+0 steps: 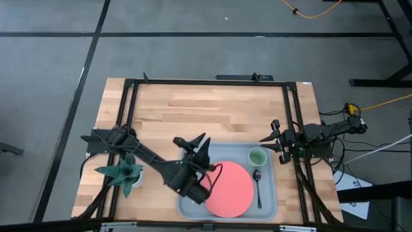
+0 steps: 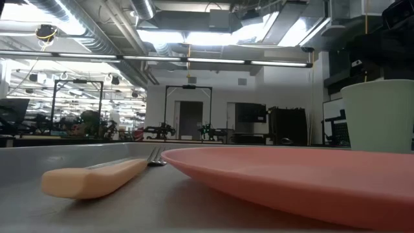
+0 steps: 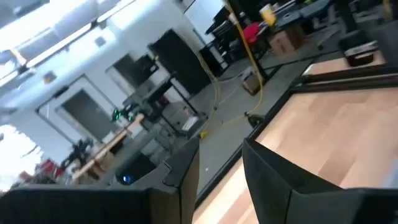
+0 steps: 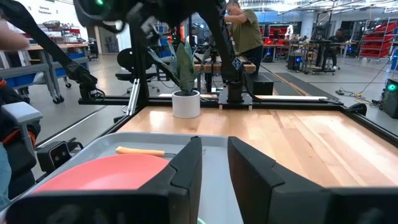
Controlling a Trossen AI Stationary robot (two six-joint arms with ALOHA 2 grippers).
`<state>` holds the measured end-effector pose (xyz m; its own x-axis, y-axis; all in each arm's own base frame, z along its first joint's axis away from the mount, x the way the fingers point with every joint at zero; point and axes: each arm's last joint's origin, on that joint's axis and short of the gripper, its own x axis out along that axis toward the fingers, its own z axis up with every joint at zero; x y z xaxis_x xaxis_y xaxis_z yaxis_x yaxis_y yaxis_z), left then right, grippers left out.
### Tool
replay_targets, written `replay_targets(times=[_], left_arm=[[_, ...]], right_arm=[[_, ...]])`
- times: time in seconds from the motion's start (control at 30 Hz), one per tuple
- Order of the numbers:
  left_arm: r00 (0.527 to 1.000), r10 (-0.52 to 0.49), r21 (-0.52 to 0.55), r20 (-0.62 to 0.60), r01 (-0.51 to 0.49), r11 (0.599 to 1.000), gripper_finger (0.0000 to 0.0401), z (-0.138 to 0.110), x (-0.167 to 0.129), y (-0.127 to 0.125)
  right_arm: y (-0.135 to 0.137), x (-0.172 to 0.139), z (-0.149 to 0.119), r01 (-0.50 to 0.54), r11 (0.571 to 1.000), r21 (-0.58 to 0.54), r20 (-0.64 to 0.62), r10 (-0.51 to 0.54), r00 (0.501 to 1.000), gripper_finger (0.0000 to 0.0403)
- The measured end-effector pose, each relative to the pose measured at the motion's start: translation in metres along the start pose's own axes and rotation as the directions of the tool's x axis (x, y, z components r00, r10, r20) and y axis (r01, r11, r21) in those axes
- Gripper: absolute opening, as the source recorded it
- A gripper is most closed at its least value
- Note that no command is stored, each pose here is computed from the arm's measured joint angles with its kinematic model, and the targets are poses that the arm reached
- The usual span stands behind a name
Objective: Pick and place plate/cup/fork/spoon on tray
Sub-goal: Return to Home Position
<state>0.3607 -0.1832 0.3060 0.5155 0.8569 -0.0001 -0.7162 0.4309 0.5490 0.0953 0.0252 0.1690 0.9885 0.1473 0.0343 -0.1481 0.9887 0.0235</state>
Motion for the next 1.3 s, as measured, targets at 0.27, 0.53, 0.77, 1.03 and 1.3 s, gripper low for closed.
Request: replay_targets(times=[0.27, 0.53, 0.77, 1.03, 1.3], left_arm=[[0.997, 0.060, -0.092, -0.053, -0.064, 0.994, 0.0116, -0.012, 0.032, -0.005], [0.964, 0.222, -0.154, -0.144, -0.244, 0.957, 0.0116, -0.015, 0.107, 0.012], [0.926, 0.314, -0.340, -0.208, -0.369, 0.865, 0.0116, -0.004, 0.157, 0.024], [0.972, 0.098, -0.515, -0.215, -0.198, 0.834, 0.0116, 0.046, 0.181, 0.042], [0.362, -0.707, -0.007, 0.608, 0.892, 0.452, 0.0116, 0.103, 0.187, 0.037]], right_arm=[[0.000, 0.000, 0.000, 0.000, 1.000, 0.000, 0.000, 0.000, 1.000, 0.0083], [0.000, 0.000, 0.000, 0.000, 1.000, 0.000, 0.000, 0.000, 1.000, 0.0083], [0.000, 0.000, 0.000, 0.000, 1.000, 0.000, 0.001, 0.000, 1.000, 0.0083], [0.000, 0.000, 0.000, 0.000, 1.000, 0.000, 0.000, 0.000, 1.000, 0.0083], [0.000, 0.000, 0.000, 0.000, 1.000, 0.000, 0.000, 0.000, 1.000, 0.0083]])
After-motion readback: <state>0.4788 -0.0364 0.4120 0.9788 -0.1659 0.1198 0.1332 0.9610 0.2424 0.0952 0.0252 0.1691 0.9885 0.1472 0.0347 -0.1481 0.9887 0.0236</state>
